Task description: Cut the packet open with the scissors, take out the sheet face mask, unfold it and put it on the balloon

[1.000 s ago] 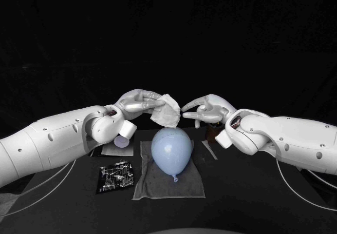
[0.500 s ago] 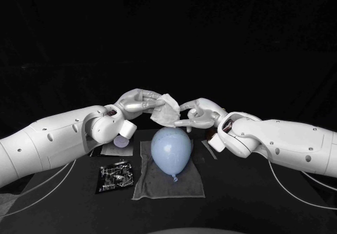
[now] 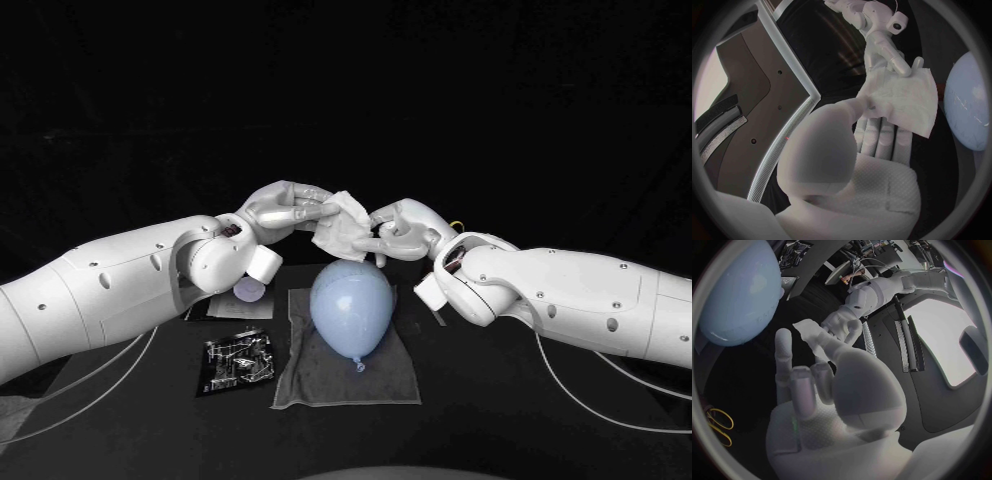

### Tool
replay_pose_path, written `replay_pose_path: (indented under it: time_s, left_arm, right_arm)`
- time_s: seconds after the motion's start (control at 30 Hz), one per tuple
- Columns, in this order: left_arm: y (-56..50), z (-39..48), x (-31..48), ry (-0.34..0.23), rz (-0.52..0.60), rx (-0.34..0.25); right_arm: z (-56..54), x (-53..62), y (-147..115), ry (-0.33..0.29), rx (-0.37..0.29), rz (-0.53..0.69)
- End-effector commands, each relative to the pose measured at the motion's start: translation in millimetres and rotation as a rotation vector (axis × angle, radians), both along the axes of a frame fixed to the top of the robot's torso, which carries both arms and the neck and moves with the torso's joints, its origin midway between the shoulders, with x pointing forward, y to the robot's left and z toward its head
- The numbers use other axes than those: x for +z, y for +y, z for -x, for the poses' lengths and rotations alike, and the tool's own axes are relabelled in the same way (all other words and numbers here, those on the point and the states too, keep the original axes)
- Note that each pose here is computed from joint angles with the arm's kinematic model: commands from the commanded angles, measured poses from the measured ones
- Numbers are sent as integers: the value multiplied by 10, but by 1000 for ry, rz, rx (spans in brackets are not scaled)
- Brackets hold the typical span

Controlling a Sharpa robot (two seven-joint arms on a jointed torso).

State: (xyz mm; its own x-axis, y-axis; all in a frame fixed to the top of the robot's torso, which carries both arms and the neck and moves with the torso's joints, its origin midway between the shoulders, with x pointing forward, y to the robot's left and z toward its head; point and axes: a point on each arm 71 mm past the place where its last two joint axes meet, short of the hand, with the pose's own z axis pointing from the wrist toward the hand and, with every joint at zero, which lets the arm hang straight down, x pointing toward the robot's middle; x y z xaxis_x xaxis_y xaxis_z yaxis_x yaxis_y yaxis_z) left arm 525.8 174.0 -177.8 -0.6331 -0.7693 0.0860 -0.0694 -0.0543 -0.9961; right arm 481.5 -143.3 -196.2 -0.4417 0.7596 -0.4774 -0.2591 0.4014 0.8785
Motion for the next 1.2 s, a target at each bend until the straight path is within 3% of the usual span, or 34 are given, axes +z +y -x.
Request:
replay_pose_path:
  time_s: [0.03,0.27,0.97,1.2]
  left_arm:
    - [-3,-9,27,-11,15,10]
    - [11,-13,25,-10,13,13]
    - [-3,-16,23,-9,14,9]
    - [-5,-17,23,-9,13,9]
  right_arm:
    - [-29,18,-56,-26,-81,-25]
    - [-30,21,-88,-30,-109,-37]
    - [31,-9,3,-10,-46,-31]
    - [46,-22,21,-36,-64,-32]
